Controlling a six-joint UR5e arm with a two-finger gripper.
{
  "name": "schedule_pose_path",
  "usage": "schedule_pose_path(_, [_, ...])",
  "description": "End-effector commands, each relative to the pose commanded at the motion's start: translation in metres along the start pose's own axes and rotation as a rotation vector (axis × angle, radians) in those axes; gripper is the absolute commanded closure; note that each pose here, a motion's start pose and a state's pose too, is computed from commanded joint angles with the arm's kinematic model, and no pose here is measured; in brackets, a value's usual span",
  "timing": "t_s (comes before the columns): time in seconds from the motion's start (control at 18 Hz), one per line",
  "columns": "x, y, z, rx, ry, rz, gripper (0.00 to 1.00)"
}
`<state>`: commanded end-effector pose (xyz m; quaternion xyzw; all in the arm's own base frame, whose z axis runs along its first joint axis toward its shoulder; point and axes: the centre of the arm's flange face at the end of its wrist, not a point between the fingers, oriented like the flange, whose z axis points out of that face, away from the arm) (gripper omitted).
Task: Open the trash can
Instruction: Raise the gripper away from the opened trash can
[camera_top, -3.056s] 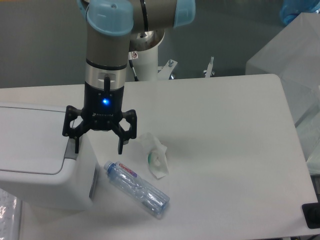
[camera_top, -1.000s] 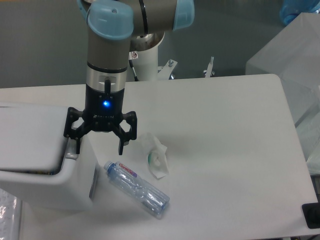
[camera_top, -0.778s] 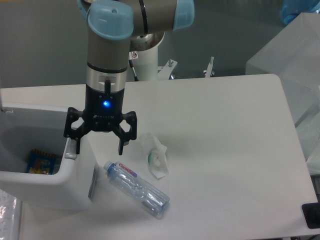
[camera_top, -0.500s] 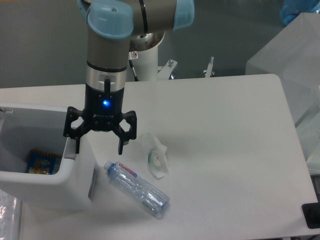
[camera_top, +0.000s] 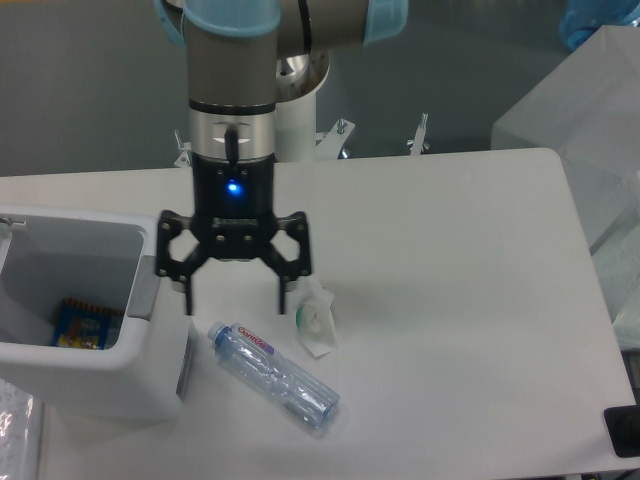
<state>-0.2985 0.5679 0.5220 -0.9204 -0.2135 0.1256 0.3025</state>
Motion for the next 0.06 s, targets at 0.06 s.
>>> schedule_pose_path(0.06, [-0.0028, 0.0026, 0.0028, -0.018, -0.028, 0.041, 0.00])
